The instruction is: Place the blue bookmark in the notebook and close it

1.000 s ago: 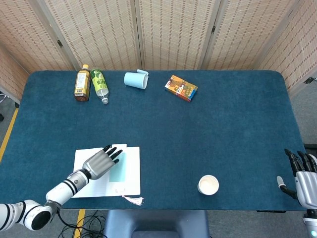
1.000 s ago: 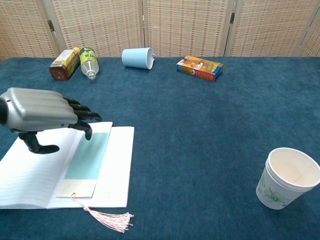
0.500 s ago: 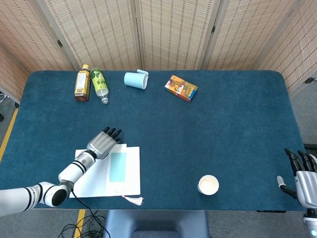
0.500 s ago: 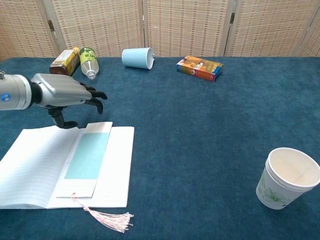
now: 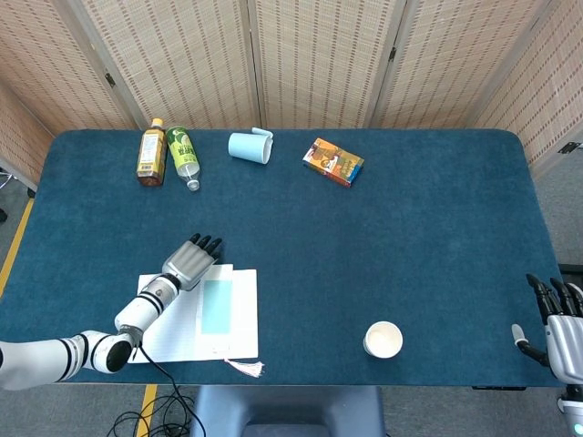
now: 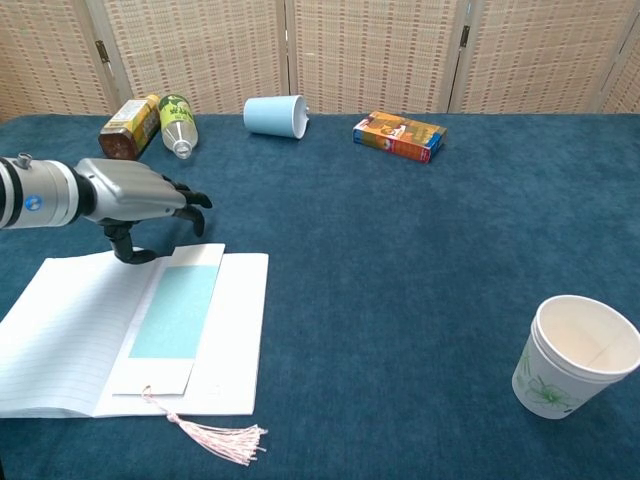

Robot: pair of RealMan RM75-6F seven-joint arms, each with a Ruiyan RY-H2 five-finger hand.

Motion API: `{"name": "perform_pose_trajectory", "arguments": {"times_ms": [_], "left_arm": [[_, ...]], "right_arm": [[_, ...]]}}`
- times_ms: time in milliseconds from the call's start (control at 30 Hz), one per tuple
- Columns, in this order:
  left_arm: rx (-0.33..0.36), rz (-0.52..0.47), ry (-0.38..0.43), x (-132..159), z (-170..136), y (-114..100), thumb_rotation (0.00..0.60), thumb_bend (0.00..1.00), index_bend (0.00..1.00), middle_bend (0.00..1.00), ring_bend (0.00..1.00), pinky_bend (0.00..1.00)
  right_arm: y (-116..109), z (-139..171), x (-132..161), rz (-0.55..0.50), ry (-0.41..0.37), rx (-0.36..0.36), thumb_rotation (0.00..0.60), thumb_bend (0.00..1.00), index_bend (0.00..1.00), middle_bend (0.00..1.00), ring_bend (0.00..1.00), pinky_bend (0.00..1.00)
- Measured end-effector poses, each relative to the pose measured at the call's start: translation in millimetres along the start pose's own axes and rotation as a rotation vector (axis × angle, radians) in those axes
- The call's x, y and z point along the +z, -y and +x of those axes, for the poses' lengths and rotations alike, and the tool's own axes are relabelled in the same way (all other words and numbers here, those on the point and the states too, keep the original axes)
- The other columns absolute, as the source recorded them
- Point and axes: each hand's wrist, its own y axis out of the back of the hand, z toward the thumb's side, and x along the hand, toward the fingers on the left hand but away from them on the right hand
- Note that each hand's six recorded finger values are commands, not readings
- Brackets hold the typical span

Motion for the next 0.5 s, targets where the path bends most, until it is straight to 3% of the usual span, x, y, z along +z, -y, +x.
{"name": "perform_pose_trajectory", "arguments": {"times_ms": [500], "left_arm": [[-0.004, 0.021, 0.025, 10.0, -3.9, 2.7, 0.600, 0.46, 0.26, 0.00, 0.00, 0.13]], "right_arm": [[-0.4, 3.0, -1.5, 0.001, 0.005, -0.002, 0.600, 0.30, 0.07, 0.19, 0.09, 0.11]]}}
